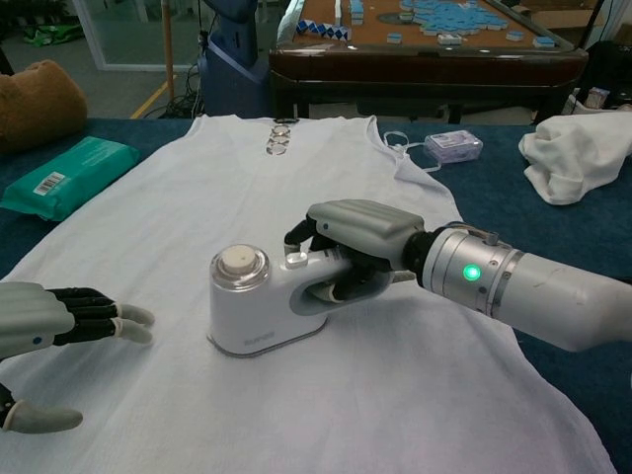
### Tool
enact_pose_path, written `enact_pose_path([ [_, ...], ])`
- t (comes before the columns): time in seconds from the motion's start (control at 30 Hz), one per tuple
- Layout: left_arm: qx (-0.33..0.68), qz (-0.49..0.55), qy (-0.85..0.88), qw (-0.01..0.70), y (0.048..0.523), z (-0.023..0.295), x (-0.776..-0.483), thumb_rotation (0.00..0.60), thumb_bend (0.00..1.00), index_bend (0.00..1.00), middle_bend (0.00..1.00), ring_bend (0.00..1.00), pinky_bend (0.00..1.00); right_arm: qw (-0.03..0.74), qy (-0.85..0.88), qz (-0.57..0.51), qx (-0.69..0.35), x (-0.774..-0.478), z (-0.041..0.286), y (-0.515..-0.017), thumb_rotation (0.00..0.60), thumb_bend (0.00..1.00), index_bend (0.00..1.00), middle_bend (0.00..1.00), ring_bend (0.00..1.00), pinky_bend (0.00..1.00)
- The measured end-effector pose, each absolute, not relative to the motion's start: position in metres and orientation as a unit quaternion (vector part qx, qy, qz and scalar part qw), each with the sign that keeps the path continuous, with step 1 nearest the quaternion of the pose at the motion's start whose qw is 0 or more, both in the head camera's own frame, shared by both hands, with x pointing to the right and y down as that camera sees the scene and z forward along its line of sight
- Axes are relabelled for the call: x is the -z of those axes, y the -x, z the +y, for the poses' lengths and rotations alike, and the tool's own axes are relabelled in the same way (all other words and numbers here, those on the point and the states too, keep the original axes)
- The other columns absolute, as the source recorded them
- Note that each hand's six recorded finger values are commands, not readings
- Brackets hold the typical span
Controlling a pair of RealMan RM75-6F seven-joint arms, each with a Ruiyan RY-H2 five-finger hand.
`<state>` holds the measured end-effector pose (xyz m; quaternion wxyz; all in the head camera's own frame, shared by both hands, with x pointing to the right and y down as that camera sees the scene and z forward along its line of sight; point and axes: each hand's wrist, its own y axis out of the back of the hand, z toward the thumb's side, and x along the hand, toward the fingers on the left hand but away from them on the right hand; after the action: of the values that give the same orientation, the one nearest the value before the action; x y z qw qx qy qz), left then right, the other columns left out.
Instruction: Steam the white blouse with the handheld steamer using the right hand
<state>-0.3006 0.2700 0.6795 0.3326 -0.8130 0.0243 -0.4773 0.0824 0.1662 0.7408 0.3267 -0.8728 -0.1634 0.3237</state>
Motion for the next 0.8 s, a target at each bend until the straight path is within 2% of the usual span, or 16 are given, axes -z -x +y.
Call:
enact_pose_path([
  [0.47,0.477,0.022,0.812,0.337,0.301,0.272,-0.677,0.134,0.17,0.02,0.00,0.00,0.00,0.345,0.853,-0.199,-0.338,-0.744,0.138,-0.092,0.600,0.68,0.91,0.92,0.87,0.80],
  [0.8,0.478,0.023,0.811,0.337,0.301,0.272,-0.676,0.138,0.17,0.02,0.00,0.00,0.00,0.348,0.862,-0.174,-0.326,-0.746,0.156,-0.084,0.600,0.68,0.91,0.92,0.87,0.80],
])
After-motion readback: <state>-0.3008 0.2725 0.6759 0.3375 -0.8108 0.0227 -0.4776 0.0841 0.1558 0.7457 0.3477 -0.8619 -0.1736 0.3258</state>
